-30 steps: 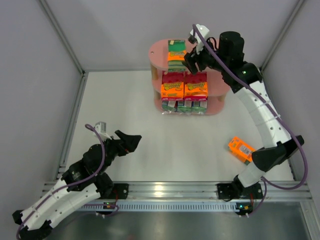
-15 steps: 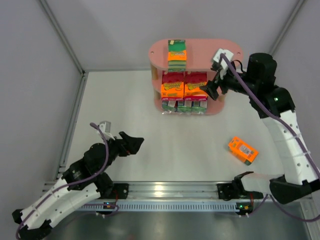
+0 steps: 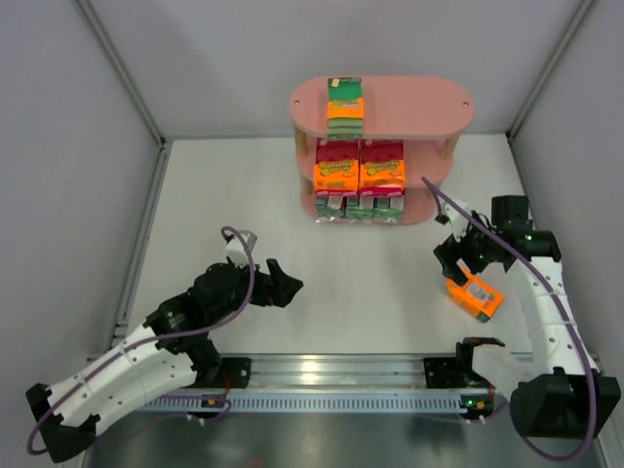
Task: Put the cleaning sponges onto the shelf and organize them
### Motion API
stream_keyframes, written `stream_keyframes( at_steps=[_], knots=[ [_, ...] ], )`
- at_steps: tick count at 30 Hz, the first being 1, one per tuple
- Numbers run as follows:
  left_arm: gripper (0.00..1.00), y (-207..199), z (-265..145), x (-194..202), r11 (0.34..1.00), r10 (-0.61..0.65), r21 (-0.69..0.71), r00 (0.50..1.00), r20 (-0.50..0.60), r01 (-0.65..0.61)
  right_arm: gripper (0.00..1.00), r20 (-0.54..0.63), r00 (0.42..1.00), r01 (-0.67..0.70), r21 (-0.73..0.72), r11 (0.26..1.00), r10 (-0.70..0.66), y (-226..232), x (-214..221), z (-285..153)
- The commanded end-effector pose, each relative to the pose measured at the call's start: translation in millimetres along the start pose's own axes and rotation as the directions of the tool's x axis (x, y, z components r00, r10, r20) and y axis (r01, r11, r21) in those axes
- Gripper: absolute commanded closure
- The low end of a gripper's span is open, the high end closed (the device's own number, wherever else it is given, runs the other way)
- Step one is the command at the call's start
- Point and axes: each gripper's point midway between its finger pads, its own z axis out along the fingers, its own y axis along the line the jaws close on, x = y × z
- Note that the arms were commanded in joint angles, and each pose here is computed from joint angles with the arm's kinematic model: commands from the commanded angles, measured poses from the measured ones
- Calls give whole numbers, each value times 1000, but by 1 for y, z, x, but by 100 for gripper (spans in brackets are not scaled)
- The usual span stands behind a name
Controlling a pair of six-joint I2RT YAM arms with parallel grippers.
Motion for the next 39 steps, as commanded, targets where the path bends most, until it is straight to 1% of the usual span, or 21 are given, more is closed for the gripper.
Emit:
stream_keyframes(
  at_steps=[1,4,6,7,8,12,17,20,28,31,35,37,38,39],
  knots=[
    [2,-29,4,-5,989,8,148,1000,13,-10,13,-78,996,40,35,999,-37,2,29,2],
    [2,-32,7,10,983,-8,182,1000,-30,13,8,-132,990,55,40,998,-50,4,49,9],
    [2,-30,10,15,982,-23,185,999,-39,30,4,-165,983,87,62,994,-76,2,60,9],
    [2,-34,9,20,977,-25,211,998,-62,37,2,-176,981,97,67,993,-84,2,64,10],
    [2,-38,9,20,971,-31,235,998,-60,44,1,-195,975,120,66,991,-105,2,69,9],
    [2,-41,10,29,960,-64,268,995,-80,83,0,-241,960,149,14,989,-141,12,88,14],
    [2,-40,12,36,955,-76,280,992,-99,101,0,-287,937,208,-7,978,-202,12,112,25],
    [2,-41,13,39,953,-76,283,991,-109,104,1,-304,930,217,0,976,-207,6,121,29],
    [2,-41,19,43,952,-86,282,988,-125,118,1,-321,927,233,92,968,-192,-23,129,29],
    [2,-42,21,45,950,-85,288,987,-134,121,0,-321,925,244,85,966,-205,-24,132,33],
    [2,-49,21,44,940,-93,316,986,-138,133,1,-320,923,230,19,973,-212,-17,142,47],
    [2,-54,21,44,927,-106,345,985,-139,148,5,-310,925,229,-1,973,-219,-15,144,52],
    [2,-60,19,44,912,-122,371,981,-154,172,6,-308,925,229,-12,973,-222,-14,146,55],
    [2,-66,19,41,900,-132,397,980,-145,180,8,-305,925,230,-21,973,-225,-13,147,57]
  ],
)
